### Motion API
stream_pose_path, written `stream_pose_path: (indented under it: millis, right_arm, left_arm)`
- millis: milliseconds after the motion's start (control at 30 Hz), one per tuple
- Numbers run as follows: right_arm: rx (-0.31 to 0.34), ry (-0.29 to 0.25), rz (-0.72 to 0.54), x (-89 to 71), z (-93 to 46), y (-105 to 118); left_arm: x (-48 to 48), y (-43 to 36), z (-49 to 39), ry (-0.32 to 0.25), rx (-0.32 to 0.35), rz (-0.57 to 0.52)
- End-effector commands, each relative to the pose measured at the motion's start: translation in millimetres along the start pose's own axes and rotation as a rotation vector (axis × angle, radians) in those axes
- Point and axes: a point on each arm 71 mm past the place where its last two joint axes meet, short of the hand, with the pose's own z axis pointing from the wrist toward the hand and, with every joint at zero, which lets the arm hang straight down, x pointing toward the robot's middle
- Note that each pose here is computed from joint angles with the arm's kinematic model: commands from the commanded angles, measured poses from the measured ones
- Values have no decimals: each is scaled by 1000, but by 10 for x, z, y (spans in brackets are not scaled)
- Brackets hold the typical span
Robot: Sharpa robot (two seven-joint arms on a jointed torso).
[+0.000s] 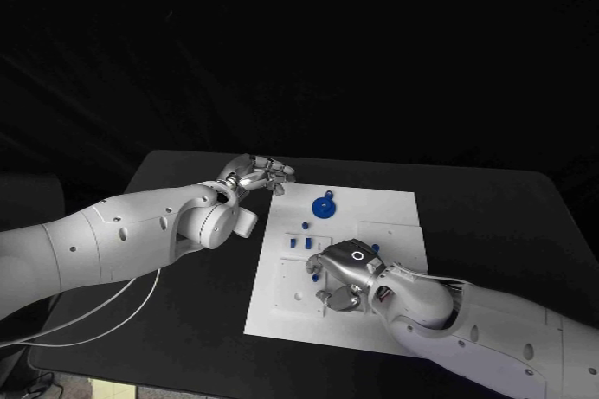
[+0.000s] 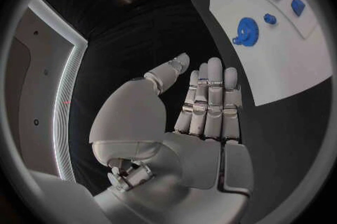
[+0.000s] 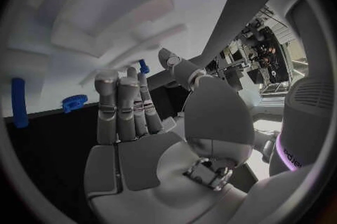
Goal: Assemble the parts on the task board
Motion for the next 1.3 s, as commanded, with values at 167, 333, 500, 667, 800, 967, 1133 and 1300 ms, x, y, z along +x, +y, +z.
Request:
stream_pose_path:
  millis: [167, 333, 500, 667, 800, 967, 1133, 1300]
  right_arm:
    - [3, -103, 55, -207, -157, -60]
    - [31, -140, 67, -488, -265, -190]
    - [64, -63, 52, -716, -379, -410]
    - [115, -29, 31, -810, -482, -684]
    - [160, -2, -9, -780, -541, -852]
    - [205, 51, -64, -720, -533, -977]
    - [211, 73, -72, -659, -484, -991]
    - [208, 72, -71, -606, -447, -975]
  left_arm:
    - [-22, -5, 1, -6, 2, -12]
    - [-33, -3, -3, -8, 2, -12]
    - [-47, 1, -4, -10, 1, -11]
    - [-45, 2, 0, -10, 2, -11]
    - [-41, 2, 2, -7, 1, -11]
    - [-51, 5, 2, -10, 1, -11]
    - [-50, 5, 4, -9, 1, -11]
    - [-50, 5, 6, -9, 1, -11]
